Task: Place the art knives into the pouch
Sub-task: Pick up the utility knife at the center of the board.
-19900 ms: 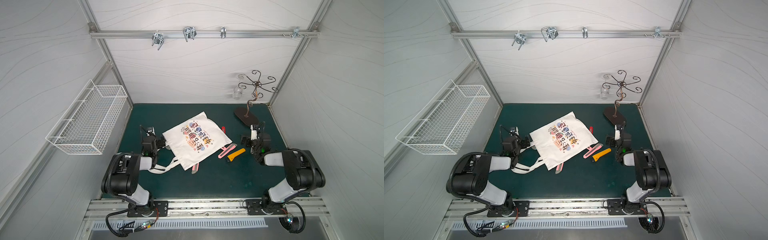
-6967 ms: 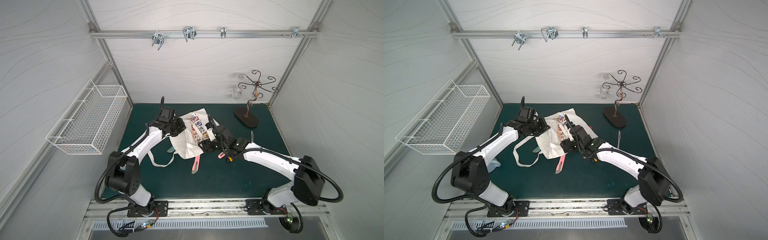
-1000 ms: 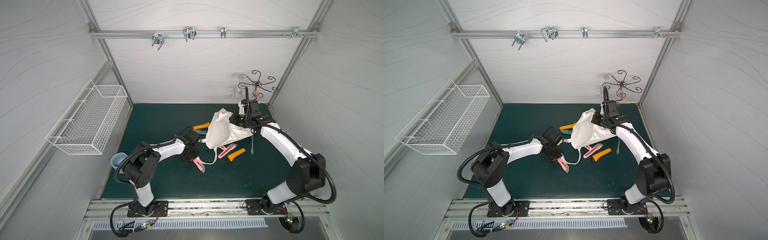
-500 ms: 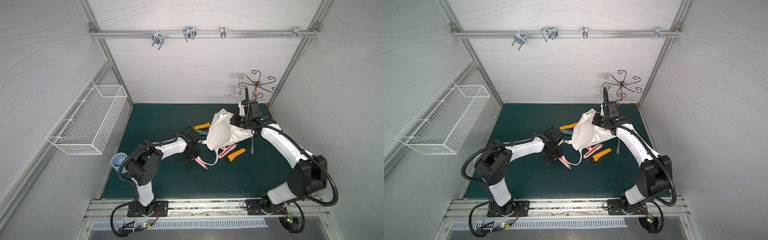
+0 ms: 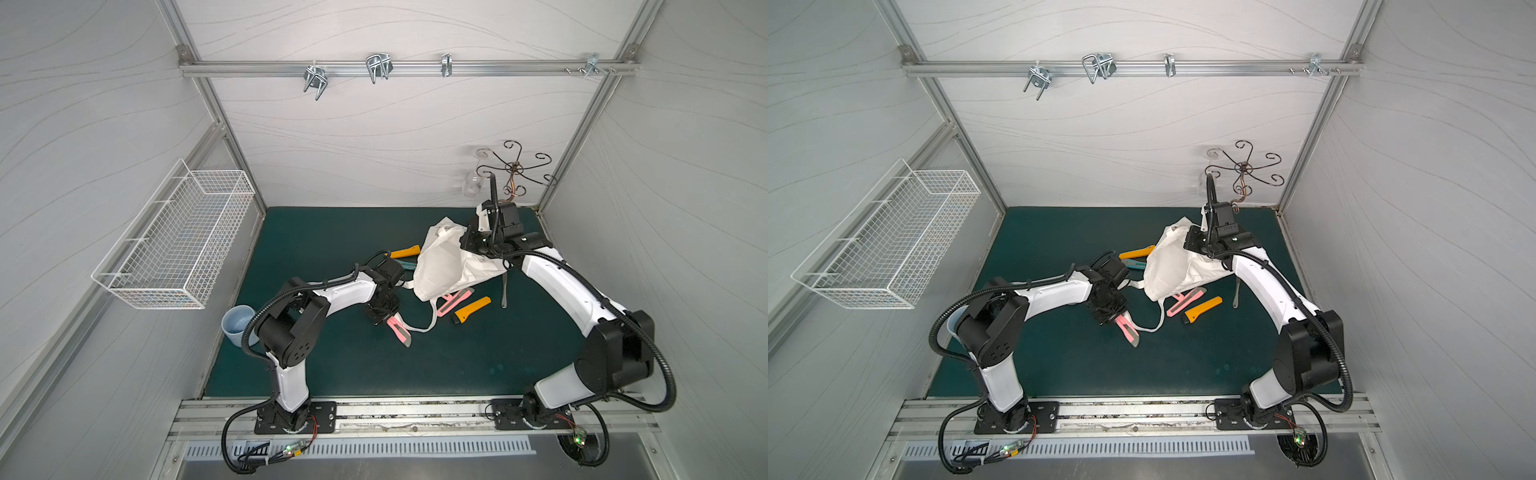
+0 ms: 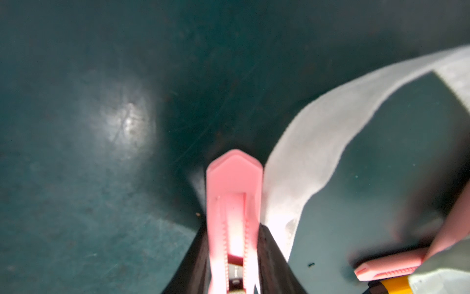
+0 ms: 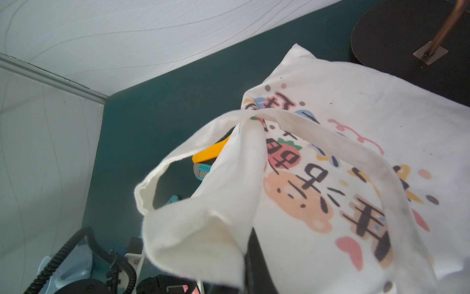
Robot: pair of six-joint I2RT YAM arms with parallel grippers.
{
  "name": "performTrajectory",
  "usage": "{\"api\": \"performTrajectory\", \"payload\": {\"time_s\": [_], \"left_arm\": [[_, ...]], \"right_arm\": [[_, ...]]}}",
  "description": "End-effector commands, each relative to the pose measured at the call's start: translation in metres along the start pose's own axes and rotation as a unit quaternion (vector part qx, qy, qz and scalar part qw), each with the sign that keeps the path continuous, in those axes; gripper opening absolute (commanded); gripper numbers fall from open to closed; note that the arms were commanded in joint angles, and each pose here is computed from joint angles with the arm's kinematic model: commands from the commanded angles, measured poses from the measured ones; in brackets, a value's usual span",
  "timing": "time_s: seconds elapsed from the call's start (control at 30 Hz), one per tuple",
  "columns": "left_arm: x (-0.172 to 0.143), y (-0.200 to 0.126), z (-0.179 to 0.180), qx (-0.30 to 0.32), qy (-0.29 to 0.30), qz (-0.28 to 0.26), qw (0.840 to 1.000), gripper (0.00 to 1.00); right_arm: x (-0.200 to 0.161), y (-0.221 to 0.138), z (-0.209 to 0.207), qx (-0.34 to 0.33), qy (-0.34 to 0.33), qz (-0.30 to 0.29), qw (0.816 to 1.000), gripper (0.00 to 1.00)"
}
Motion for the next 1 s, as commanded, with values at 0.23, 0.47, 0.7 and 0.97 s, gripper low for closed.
{"api": "performTrajectory", "payload": {"time_s": [0.23, 0.47, 0.7, 0.97], "left_arm": [[0.0, 0.013, 0.005, 0.029, -0.01, 0.021, 0.999, 0.38], [0.0, 0.013, 0.002, 0.043, -0.009, 0.031, 0.999, 0.32], [0.005, -0.017, -0.008, 0.03, 0.025, -0.006, 0.999, 0.24], [0.004, -0.064, -0.007, 0.001, 0.056, -0.052, 0.997, 0.21]], "right_arm": [[0.003, -0.017, 0.01, 0.017, -0.02, -0.01, 1.0, 0.0], [0.0, -0.015, 0.007, 0.013, -0.021, -0.006, 1.0, 0.0], [0.0, -0.014, 0.004, 0.004, -0.026, -0.005, 1.0, 0.0], [0.0, -0.011, 0.001, -0.003, -0.027, -0.004, 1.0, 0.0]]}}
Point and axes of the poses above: each gripper's point midway between its finger pads, its own y axis out along the fingers, its own z axis along the line the jaws close on, x = y × z, the point moved 9 cm from there along -y, back along the fingers, and after that the axes turned 11 degrees about y, right-handed, at the moved point
